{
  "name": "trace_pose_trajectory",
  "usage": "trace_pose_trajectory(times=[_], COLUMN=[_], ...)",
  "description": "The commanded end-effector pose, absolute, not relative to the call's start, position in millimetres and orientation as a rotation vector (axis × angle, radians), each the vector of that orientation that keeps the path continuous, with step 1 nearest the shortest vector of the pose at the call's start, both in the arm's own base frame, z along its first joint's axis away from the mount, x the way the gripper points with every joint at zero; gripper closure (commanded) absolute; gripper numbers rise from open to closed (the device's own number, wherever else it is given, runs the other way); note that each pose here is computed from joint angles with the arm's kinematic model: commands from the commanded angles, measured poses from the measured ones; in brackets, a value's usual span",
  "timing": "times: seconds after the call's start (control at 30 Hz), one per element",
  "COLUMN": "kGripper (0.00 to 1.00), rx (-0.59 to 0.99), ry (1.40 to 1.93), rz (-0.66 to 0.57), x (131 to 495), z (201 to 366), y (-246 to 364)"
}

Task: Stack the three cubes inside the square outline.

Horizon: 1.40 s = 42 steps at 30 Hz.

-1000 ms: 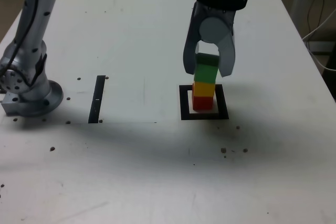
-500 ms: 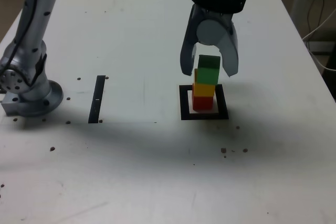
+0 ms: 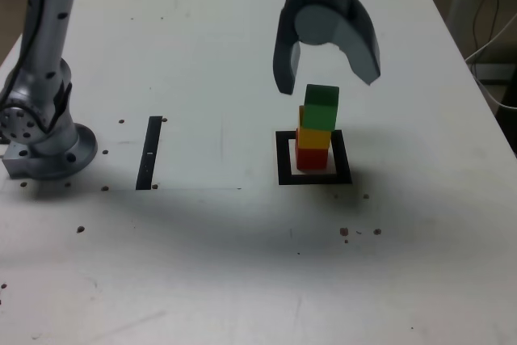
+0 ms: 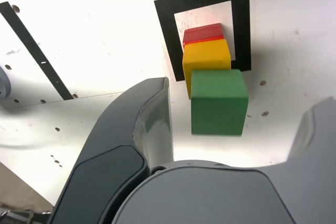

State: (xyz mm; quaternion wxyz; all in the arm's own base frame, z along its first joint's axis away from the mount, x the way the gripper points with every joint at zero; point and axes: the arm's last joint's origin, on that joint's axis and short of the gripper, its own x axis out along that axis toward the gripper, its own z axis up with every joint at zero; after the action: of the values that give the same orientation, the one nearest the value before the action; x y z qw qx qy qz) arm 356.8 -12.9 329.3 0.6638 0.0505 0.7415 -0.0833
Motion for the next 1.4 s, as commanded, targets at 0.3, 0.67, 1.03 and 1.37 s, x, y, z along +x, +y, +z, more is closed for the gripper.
trace_pose_trajectory(times=[0.3,0.67,1.03,1.37], kGripper=[0.0,0.01,0.01,0.01], rx=[0.12,0.129,0.132,0.089], ry=[1.663,1.728,1.781,1.824], rz=[-0.184,-0.154,-0.127,-0.112], x=[324.7,291.2,245.4,209.8], z=[346.7,341.3,316.0,283.8], y=[-11.6,-4.4,0.3,7.3])
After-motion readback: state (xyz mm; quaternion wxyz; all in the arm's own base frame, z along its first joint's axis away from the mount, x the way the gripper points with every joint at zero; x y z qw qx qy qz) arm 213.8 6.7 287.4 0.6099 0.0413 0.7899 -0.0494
